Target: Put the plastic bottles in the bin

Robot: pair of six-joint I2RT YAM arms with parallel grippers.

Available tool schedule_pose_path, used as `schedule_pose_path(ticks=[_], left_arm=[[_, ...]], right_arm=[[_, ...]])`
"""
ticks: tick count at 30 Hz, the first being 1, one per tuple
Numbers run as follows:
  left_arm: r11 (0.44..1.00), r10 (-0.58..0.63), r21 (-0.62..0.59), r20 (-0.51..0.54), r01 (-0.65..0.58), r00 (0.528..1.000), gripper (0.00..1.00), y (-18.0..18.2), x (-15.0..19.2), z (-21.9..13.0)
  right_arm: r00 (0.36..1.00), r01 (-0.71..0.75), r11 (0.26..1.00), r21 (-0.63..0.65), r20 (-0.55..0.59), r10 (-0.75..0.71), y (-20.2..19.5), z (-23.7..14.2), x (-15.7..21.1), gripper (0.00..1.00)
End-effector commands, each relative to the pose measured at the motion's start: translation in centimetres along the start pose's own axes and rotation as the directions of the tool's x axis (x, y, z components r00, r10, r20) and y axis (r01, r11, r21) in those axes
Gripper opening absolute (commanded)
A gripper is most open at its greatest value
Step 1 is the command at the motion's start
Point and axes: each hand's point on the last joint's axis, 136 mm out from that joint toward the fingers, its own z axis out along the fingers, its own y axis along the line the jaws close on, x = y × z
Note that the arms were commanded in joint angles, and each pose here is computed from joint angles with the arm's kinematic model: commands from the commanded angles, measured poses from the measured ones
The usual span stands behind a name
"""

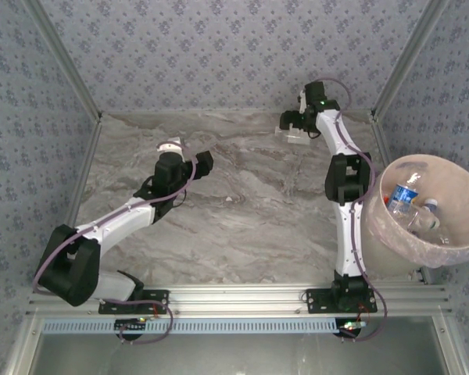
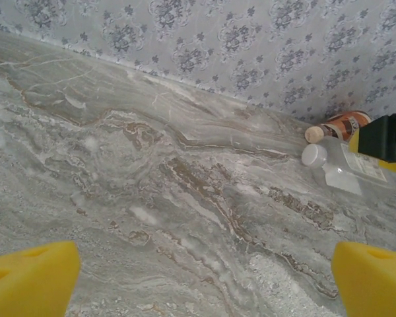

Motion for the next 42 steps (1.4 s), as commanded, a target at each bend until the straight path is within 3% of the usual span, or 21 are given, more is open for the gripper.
schedule_pose_path(ticks=[1,18,23,28,33,37,42], left_arm=[[1.000,-0.024,-0.004,-0.022,0.023,0.999,0.98,0.5,0.9,0.5],[0.998,-0.066,0.018,-0.027,0.066,0.997,0.98,0.4,1.3,0.3],[0.998,-0.067,0.020,-0.016,0.067,0.998,0.98,0.5,1.1,-0.2],[0.998,-0.062,0.021,-0.014,0.063,0.998,0.98,0.6,1.1,-0.5],[0.998,-0.066,0.013,-0.009,0.066,0.998,0.98,0.9,1.1,-0.7],[0.998,-0.065,0.012,-0.011,0.066,0.998,0.98,0.9,1.1,-0.7],[0.998,-0.062,0.004,-0.009,0.062,0.998,0.98,1.0,1.1,-0.8]], right_arm=[[0.994,0.022,0.997,-0.071,-0.106,-0.029,2.1,0.4,2.8,1.00],[0.980,-0.060,0.956,-0.288,-0.201,0.001,13.7,-5.9,9.4,1.00],[0.987,-0.050,0.926,-0.373,-0.160,-0.011,17.3,-8.6,10.3,1.00],[0.989,0.099,0.969,-0.227,-0.084,-0.120,14.2,-9.8,9.3,1.00],[0.971,0.180,0.982,-0.053,-0.151,-0.186,9.8,-8.1,9.8,1.00],[0.917,0.329,0.940,-0.088,-0.209,-0.341,9.4,-6.8,10.5,1.00],[0.901,0.331,0.939,-0.094,-0.264,-0.344,8.3,-5.5,10.4,1.00]])
